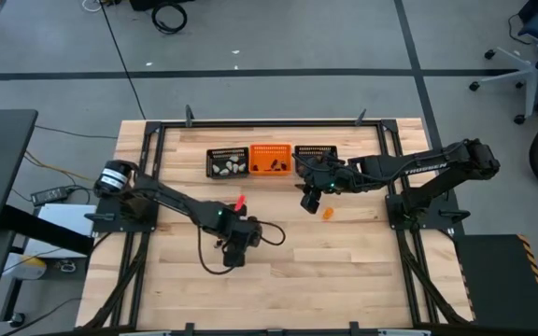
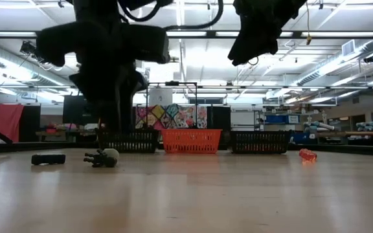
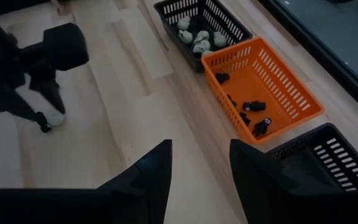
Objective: Sort Halloween decoration
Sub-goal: Put the white skull toy into the left black bin
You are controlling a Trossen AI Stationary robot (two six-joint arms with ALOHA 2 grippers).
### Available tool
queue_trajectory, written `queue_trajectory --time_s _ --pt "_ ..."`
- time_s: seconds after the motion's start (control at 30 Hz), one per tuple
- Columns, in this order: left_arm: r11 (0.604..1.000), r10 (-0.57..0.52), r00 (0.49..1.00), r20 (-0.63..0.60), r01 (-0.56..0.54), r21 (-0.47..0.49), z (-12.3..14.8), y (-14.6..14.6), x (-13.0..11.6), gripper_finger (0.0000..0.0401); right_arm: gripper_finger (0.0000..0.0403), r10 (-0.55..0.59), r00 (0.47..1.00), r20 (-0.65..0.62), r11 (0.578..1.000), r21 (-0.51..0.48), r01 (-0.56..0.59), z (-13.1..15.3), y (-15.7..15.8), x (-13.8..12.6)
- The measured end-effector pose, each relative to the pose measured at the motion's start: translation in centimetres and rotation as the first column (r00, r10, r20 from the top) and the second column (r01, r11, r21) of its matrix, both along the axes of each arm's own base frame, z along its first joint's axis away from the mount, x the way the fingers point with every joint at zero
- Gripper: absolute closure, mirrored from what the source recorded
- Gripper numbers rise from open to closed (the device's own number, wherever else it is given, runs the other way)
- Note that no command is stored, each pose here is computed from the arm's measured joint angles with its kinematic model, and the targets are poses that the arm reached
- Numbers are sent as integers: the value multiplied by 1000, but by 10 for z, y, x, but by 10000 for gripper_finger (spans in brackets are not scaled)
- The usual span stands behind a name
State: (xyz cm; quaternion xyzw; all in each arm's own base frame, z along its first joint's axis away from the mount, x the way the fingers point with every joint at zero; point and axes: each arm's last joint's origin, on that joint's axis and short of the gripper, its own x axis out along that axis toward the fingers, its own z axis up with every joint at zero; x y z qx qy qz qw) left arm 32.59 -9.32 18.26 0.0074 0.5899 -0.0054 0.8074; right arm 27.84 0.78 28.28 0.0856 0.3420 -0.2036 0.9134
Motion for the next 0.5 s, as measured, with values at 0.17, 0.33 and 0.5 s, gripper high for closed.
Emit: queue_trajectory --time_s 0.17,0.33,0.5 --pt "1000 -2 999 -34 2 11 -11 1 -5 251 238 17 1000 -4 1000 11 -17 0 2 0" --pt "1000 -3 998 -58 4 17 -23 3 -11 251 238 24 1000 -6 1000 11 -24 0 4 0" --pt "1000 -6 999 -41 6 12 -27 4 -12 251 238 23 1000 -10 1000 10 -23 -1 4 -1"
